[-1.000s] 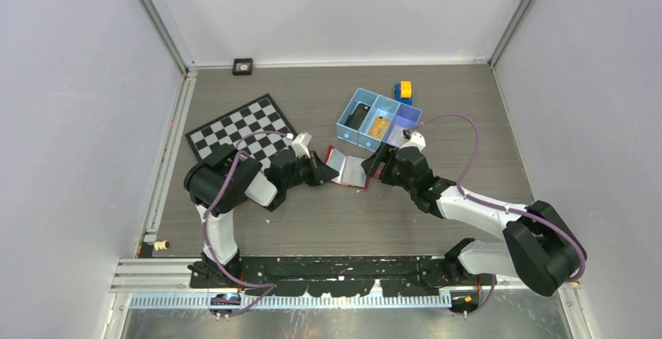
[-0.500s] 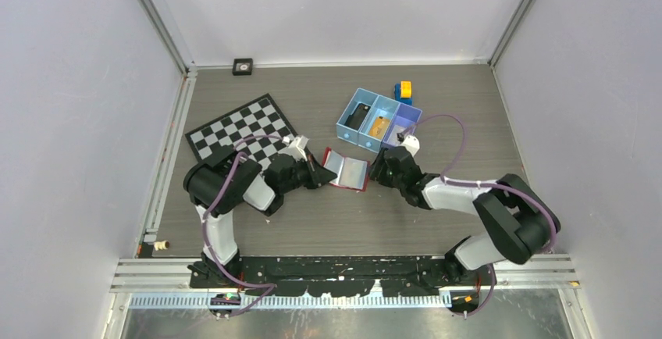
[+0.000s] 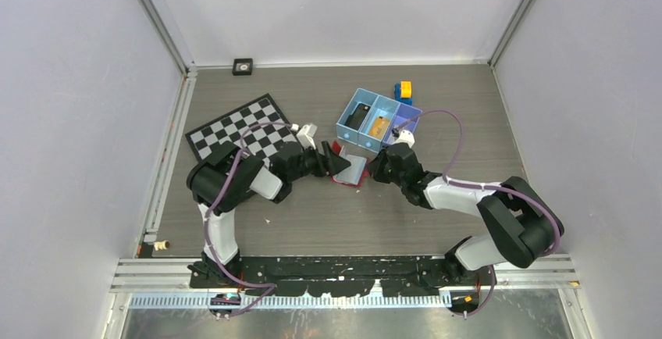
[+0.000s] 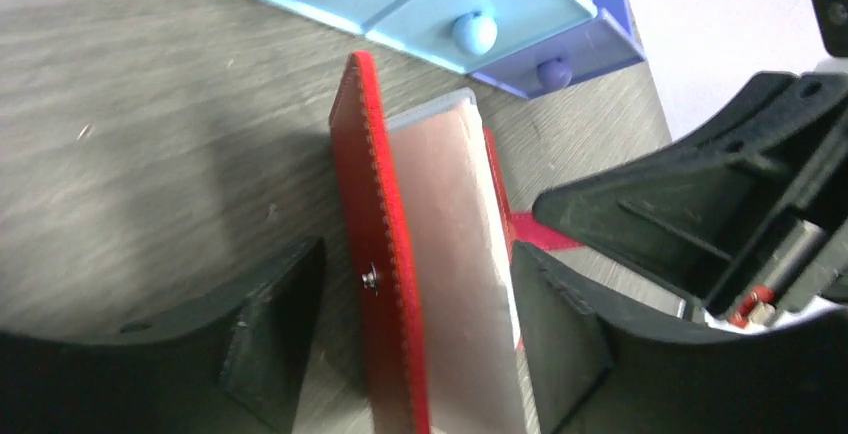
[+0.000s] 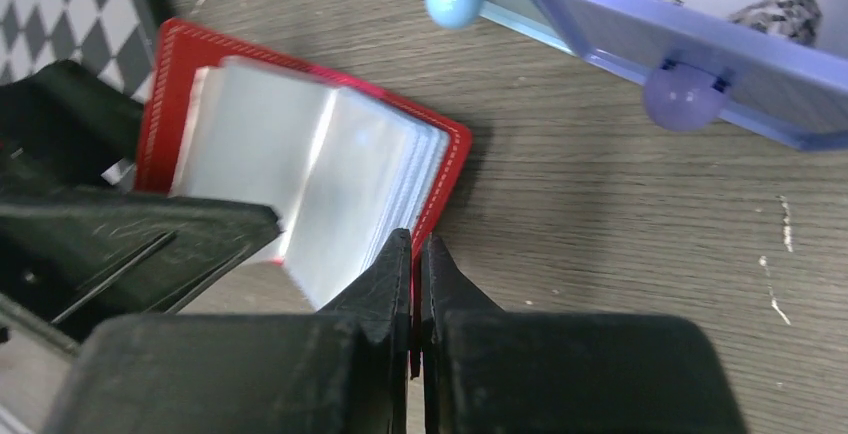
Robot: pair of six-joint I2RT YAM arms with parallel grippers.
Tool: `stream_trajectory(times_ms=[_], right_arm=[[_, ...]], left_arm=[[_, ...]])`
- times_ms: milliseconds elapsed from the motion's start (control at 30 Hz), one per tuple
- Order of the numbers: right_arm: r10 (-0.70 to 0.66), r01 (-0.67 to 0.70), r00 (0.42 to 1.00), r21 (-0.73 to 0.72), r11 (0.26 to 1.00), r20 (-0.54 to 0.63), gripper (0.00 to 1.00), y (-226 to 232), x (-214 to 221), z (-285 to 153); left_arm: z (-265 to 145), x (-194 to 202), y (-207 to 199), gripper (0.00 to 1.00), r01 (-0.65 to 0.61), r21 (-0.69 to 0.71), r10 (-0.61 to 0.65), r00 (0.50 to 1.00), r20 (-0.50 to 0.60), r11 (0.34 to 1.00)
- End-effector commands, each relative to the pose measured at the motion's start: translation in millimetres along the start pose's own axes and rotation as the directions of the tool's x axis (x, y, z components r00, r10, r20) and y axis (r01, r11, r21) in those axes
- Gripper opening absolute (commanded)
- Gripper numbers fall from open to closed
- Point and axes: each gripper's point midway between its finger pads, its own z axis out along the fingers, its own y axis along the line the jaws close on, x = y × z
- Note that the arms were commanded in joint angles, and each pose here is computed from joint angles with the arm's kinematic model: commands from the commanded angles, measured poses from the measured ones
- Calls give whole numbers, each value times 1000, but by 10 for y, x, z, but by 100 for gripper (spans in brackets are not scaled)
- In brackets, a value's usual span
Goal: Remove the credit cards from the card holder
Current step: Pick up the card holder from the center of the board.
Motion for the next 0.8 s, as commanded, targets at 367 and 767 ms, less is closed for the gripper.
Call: stream_trajectory(times_ms=[367, 767], right_arm=[[-38, 45, 998, -157, 987, 44, 0, 404, -211, -133], [7, 4, 998, -174, 985, 64, 48, 370, -192, -236]], left_arm=[[179, 141, 192, 38, -84, -112, 68, 988, -140, 990], [-249, -188, -88, 0, 50, 141, -63, 994, 94, 989]])
